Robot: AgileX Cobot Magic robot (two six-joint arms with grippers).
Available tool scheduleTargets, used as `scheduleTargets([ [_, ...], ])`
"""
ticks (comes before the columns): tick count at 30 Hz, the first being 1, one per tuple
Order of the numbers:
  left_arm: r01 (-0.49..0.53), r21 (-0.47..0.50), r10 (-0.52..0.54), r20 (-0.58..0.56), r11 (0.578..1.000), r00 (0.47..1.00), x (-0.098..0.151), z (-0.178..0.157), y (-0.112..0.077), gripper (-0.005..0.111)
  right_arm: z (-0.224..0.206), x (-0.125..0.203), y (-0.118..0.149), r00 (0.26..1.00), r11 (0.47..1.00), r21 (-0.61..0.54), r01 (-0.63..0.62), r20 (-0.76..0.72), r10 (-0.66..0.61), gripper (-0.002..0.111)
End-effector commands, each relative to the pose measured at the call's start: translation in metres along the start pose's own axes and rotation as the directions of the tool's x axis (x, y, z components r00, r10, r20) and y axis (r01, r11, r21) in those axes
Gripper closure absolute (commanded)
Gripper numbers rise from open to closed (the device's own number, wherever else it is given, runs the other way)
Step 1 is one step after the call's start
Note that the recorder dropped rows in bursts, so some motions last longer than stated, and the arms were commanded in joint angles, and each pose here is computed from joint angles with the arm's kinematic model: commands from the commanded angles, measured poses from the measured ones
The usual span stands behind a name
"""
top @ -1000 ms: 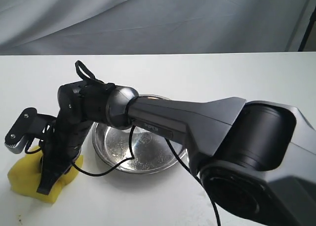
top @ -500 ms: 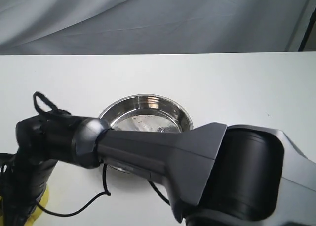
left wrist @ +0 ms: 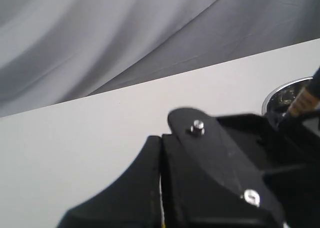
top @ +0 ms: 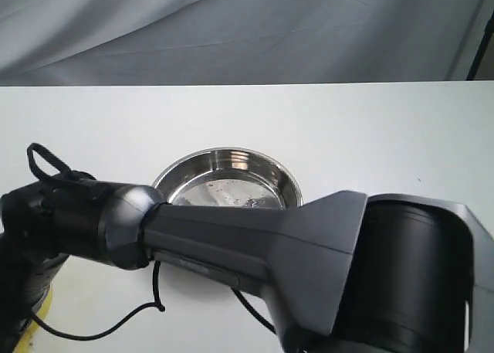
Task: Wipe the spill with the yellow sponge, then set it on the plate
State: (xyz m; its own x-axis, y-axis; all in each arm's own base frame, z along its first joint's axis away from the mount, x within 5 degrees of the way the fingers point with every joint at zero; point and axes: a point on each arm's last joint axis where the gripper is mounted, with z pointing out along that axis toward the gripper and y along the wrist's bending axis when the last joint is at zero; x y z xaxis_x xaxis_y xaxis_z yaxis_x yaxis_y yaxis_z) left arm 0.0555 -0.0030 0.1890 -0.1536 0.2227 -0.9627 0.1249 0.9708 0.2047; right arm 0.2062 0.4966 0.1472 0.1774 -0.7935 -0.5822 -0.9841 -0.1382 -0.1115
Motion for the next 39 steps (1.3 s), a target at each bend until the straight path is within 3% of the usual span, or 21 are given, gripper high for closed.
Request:
scheduleTargets([
  [1,0.01,0.001,-0.01,0.006,1.0,1.0,-0.001,0.0,0.0,0.107,-0.03,-0.011,-0.012,0.999,0.999,0.044,0.015,0.035,-0.016,0.108],
  [6,0.01,0.001,-0.01,0.006,1.0,1.0,-0.001,0.0,0.0,0.107,-0.054,-0.01,-0.025,0.999,0.999,0.036,-0.032,0.044,0.03,0.108],
  [12,0.01,0.001,-0.01,0.006,1.0,1.0,-0.001,0.0,0.0,0.107,-0.076,0.006,-0.051,0.973,0.979,0.009,-0.202,0.115,0.2,0.108],
  [18,0.01,0.001,-0.01,0.006,1.0,1.0,-0.001,0.0,0.0,0.107,-0.108,0.032,-0.058,0.954,0.956,0.084,-0.281,0.136,0.268,0.108],
  [31,0.01,0.001,-0.01,0.006,1.0,1.0,-0.001,0.0,0.0,0.107,-0.191,0.077,-0.002,0.94,0.897,0.316,-0.31,0.246,0.238,0.108],
  [39,0.01,0.001,-0.01,0.006,1.0,1.0,-0.001,0.0,0.0,0.107,-0.215,0.129,0.012,0.909,0.778,0.487,-0.397,0.327,0.259,0.108],
])
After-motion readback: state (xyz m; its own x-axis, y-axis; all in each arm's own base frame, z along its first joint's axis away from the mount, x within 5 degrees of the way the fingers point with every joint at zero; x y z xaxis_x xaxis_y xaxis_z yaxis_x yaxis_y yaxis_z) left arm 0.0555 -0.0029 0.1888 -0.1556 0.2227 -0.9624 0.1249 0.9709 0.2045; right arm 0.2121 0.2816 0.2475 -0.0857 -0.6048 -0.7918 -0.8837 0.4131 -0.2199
